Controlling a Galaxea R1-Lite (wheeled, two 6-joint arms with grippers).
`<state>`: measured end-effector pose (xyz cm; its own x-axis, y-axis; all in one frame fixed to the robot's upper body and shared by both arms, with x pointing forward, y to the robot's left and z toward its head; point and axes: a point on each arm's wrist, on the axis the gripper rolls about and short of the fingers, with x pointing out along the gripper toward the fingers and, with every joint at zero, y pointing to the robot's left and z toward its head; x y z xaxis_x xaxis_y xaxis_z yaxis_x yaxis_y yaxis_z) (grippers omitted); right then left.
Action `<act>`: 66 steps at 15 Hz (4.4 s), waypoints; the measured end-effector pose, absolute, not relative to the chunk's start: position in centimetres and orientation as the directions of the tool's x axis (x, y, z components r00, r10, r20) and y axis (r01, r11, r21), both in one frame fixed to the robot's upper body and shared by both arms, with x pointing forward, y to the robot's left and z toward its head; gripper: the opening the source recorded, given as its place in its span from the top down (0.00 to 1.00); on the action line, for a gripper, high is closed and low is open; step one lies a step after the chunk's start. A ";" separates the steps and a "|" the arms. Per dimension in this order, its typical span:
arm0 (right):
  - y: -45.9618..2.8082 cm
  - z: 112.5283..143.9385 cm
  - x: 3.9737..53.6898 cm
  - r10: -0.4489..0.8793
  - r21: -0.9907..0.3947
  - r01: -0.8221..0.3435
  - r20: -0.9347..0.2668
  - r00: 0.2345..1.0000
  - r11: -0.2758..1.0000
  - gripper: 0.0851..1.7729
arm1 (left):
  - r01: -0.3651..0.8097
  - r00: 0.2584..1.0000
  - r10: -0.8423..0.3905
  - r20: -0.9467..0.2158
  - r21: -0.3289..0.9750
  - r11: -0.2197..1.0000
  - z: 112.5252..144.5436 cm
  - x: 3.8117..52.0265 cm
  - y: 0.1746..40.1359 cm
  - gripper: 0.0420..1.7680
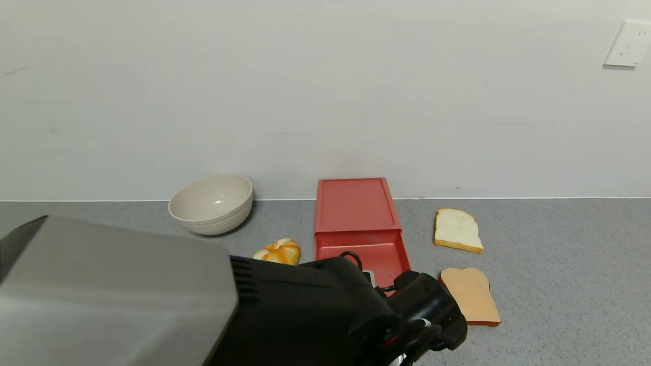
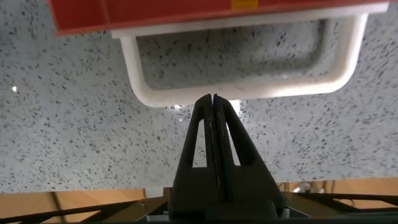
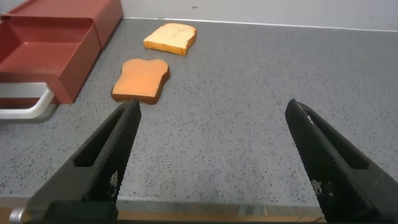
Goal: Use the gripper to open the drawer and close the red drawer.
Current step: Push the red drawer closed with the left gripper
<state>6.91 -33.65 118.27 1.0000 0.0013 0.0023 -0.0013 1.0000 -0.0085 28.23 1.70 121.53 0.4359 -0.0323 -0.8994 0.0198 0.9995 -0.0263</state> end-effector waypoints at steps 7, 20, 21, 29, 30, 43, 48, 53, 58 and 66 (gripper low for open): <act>-33.6 118.3 6.9 0.001 -0.009 -0.001 0.002 1.000 1.000 0.04 | 0.022 0.566 -0.059 -0.822 -0.056 0.998 120.5 27.3 0.5 0.96; -33.6 118.3 6.9 0.002 -0.009 -0.002 0.002 1.000 1.000 0.04 | 0.031 0.672 -0.041 -0.739 -0.028 0.999 119.6 26.5 0.0 0.96; -33.6 118.3 6.9 0.001 -0.009 -0.001 0.002 1.000 1.000 0.04 | 0.037 0.677 -0.050 -0.734 -0.035 0.999 119.6 26.5 -0.2 0.96; -33.6 118.3 6.9 0.001 -0.009 -0.001 0.002 1.000 1.000 0.04 | 0.032 0.688 -0.050 -0.724 -0.039 0.999 119.7 27.6 -0.1 0.96; -33.6 118.3 6.9 0.001 -0.009 -0.001 0.002 1.000 1.000 0.04 | 0.030 0.688 -0.048 -0.724 -0.037 0.999 119.6 27.7 -0.1 0.96; -33.6 118.3 6.9 0.001 -0.009 -0.001 0.002 1.000 1.000 0.04 | 0.033 0.721 -0.043 -0.692 -0.028 0.999 119.9 29.8 -0.1 0.96; -33.6 118.3 6.9 0.001 -0.009 -0.001 0.002 1.000 1.000 0.04 | 0.029 0.725 -0.034 -0.688 -0.019 0.999 120.0 30.4 0.2 0.96; -33.6 118.3 6.9 0.001 -0.009 -0.001 0.002 1.000 1.000 0.04 | 0.023 0.726 -0.018 -0.687 -0.002 1.000 119.9 31.4 0.7 0.96; -33.6 118.3 6.9 0.001 -0.009 -0.001 0.002 1.000 1.000 0.04 | 0.008 0.731 -0.006 -0.682 0.001 1.000 120.0 32.7 0.8 0.96; -33.6 118.3 6.9 0.001 -0.009 -0.001 0.002 1.000 1.000 0.04 | 0.027 0.764 -0.034 -0.644 -0.021 0.999 119.8 34.6 0.5 0.96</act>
<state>6.91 -33.65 118.27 1.0000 0.0013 0.0017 -0.0013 1.0000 -0.0089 34.56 0.53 119.81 0.7639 -0.0343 -0.6444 0.0274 0.9994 -0.0207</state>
